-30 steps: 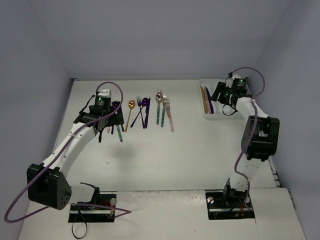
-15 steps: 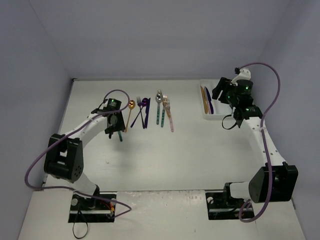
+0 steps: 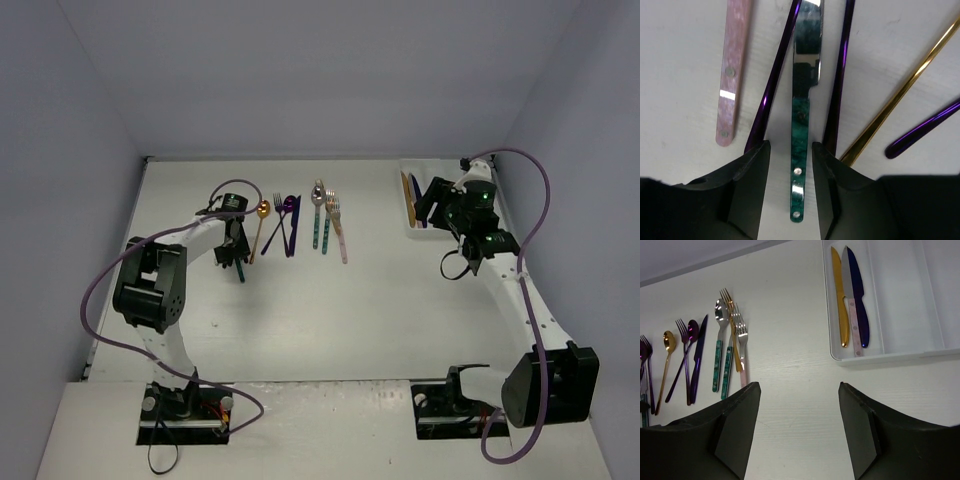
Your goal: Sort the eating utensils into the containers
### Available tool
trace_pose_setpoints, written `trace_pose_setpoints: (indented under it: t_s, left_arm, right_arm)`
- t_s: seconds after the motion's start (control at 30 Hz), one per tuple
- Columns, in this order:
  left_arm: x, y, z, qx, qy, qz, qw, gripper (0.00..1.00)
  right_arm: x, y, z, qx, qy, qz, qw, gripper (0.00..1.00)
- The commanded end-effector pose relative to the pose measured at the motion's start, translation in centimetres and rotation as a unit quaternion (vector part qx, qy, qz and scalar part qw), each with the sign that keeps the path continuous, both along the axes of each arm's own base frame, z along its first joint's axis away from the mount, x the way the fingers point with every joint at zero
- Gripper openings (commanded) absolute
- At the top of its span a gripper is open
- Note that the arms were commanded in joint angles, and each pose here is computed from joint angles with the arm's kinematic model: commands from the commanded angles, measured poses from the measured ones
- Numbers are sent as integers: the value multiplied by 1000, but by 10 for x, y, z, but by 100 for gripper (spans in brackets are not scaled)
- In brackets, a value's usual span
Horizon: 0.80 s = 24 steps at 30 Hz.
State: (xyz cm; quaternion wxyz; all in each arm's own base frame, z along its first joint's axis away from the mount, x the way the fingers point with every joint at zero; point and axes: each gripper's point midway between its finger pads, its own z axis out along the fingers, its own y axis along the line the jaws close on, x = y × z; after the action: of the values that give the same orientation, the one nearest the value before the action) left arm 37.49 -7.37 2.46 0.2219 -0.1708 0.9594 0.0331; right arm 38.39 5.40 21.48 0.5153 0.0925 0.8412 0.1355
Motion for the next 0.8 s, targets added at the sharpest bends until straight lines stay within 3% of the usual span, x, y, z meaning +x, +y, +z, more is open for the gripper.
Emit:
trace_pose_setpoints:
  t_s: [0.0,0.13,0.27,0.77]
  left_arm:
    - [25,5,7,4,-33,24,999,33]
    - [24,5,-5,4,-21,29,999,20]
    - [14,-1,-6,-11,-15,28,999,0]
    - [-47,-49,39,-99,-25,-7,995,0]
  right_arm:
    - [-2,7,22,10,-42,11,999,61]
    - [-5,8,18,8,-39,12,999,61]
    - [-8,14,18,12,-39,20,999,62]
    - [-13,50,19,19,-38,63,997,62]
